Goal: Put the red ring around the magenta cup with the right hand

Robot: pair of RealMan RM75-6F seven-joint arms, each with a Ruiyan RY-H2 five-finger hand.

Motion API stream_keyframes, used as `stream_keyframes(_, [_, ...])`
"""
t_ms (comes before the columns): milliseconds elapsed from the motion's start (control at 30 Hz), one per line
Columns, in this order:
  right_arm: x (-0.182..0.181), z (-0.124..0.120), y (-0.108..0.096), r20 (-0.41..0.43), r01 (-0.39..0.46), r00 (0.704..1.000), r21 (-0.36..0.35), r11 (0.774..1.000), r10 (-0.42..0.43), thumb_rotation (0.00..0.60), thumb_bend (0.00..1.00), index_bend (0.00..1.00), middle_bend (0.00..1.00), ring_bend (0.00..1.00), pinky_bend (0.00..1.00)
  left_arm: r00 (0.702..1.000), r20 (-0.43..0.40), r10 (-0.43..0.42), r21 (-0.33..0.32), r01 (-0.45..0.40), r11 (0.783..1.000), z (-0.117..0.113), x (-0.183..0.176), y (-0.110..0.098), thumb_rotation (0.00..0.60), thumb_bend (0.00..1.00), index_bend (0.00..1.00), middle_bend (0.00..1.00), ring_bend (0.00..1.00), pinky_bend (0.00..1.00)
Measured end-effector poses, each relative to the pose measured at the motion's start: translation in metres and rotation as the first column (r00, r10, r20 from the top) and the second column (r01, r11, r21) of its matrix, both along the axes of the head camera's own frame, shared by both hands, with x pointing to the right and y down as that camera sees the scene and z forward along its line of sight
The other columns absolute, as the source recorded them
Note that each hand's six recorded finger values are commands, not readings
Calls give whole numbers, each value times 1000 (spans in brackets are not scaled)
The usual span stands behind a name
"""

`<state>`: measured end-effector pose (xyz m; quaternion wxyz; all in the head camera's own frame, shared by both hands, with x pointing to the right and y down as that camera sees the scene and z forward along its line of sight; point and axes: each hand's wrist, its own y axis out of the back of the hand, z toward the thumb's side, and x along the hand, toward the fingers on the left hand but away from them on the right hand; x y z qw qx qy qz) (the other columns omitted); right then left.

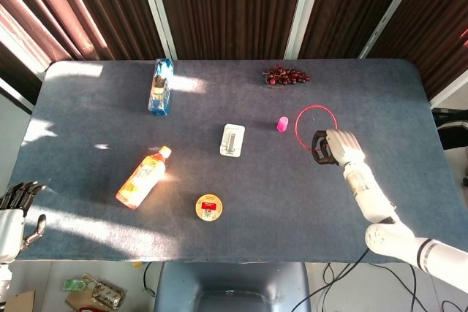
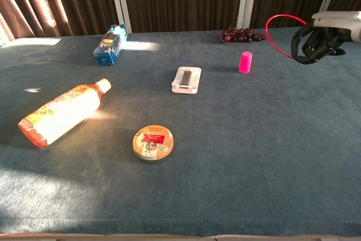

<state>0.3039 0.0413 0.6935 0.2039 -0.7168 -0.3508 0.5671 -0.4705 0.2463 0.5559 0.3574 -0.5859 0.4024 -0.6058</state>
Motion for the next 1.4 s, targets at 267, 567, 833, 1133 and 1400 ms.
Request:
stream_keyframes(267, [-17,32,-31,11,-73,997,-68,995,74,600,723,795,917,940,1000,1000,-14,7,-6,-7,1000,-4,1,3,600,463,220,145,106,260])
stream_keyframes(567, [-48,54,-36,43,-59,997,-118,991,64,600,722,795,917,940,1000,999,-31,22,-7,-23,1000,-6,4,5,600,464,224,146,106,260])
stream_keyframes(833, [-76,74,-36,47,-18,999,-148,989,25,600,722,795,917,940,1000,999,-35,23,-17,-24,1000,-6,4,6,600,464,226,146,106,260])
stream_keyframes(1133, [-93,88,-36,43,7,999,-164,986,0,600,722,795,917,940,1000,999,-39,17,-17,-18,1000,-8,2,7,600,464,227,146,106,260])
stream_keyframes(1400, [-99,95,-35,33,21,999,-168,986,-15,600,722,791,917,940,1000,999,-40,20,-16,-21,1000,-9,2,8,600,464,227,146,107,260])
